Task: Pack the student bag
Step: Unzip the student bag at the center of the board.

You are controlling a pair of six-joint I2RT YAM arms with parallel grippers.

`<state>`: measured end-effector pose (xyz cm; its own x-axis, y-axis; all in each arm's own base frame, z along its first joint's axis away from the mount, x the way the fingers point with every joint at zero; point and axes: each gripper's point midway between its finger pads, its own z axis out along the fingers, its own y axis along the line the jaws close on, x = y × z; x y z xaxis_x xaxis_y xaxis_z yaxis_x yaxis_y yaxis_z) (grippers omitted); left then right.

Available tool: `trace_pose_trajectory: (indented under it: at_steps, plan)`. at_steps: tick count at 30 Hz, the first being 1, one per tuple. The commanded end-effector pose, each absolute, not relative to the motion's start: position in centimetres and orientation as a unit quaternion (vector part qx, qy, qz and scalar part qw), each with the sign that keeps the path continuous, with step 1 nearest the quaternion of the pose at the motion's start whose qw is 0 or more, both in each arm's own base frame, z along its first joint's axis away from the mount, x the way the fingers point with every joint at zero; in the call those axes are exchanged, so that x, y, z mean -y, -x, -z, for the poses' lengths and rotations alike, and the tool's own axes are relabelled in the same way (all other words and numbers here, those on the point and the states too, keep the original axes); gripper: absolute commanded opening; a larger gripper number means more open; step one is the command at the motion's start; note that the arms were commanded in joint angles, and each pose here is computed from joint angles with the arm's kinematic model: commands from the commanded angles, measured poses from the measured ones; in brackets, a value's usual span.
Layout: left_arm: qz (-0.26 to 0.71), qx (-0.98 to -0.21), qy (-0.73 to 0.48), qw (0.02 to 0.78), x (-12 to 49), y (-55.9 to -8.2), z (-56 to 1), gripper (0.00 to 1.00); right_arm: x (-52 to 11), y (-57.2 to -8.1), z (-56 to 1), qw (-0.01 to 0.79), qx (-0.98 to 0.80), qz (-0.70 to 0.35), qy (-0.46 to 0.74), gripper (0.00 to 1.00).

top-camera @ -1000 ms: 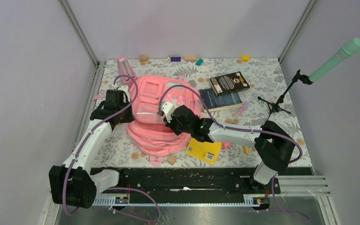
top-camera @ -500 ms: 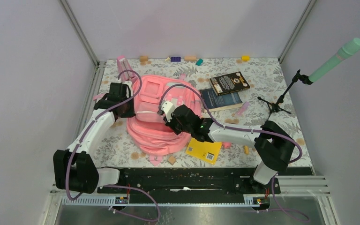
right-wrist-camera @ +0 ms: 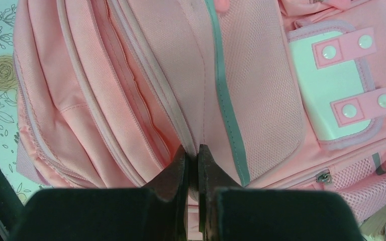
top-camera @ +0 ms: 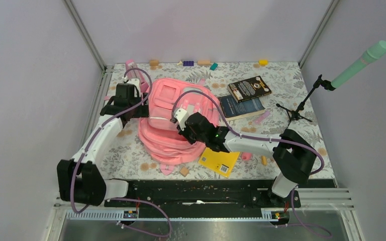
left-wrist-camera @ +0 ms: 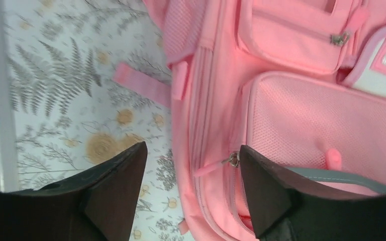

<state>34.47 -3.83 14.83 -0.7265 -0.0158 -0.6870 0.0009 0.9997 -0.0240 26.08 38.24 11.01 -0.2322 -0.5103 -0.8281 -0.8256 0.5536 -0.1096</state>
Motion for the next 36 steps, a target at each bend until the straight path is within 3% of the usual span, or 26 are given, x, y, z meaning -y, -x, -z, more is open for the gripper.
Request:
trace_pose_trajectory:
  at_steps: [1, 6, 9, 15, 19, 30, 32, 36]
  plan:
    - [-0.039, -0.875, 0.003, 0.483, 2.7, -34.6, -20.7, 0.72, -38.2, -25.5, -13.0, 0.452, -0.757, -0.196, 0.429, 0.00]
    - [-0.010, -0.845, -0.077, 0.529, 5.1, -31.1, -21.2, 0.73, -38.1, -25.5, -13.3, 0.457, -0.754, -0.201, 0.428, 0.00]
    - [0.043, -0.808, -0.198, 0.553, 8.5, -28.9, -20.8, 0.74, -38.0, -25.4, -13.6, 0.459, -0.751, -0.210, 0.426, 0.00]
    - [0.043, -0.748, -0.320, 0.580, 11.6, -26.2, -20.1, 0.76, -37.6, -25.3, -14.0, 0.458, -0.747, -0.221, 0.427, 0.00]
    - [0.024, -0.746, -0.352, 0.566, 12.5, -26.5, -19.2, 0.83, -37.6, -25.2, -14.0, 0.457, -0.745, -0.227, 0.429, 0.00]
    - [-0.024, -0.740, -0.386, 0.550, 13.8, -28.6, -18.0, 0.87, -38.0, -24.6, -14.0, 0.449, -0.739, -0.246, 0.438, 0.00]
    - [-0.026, -0.740, -0.384, 0.551, 13.9, -28.8, -17.8, 0.83, -38.0, -24.7, -14.0, 0.449, -0.739, -0.249, 0.437, 0.00]
    - [-0.023, -0.751, -0.372, 0.546, 14.0, -29.3, -17.5, 0.60, -38.1, -24.6, -14.2, 0.450, -0.739, -0.255, 0.433, 0.00]
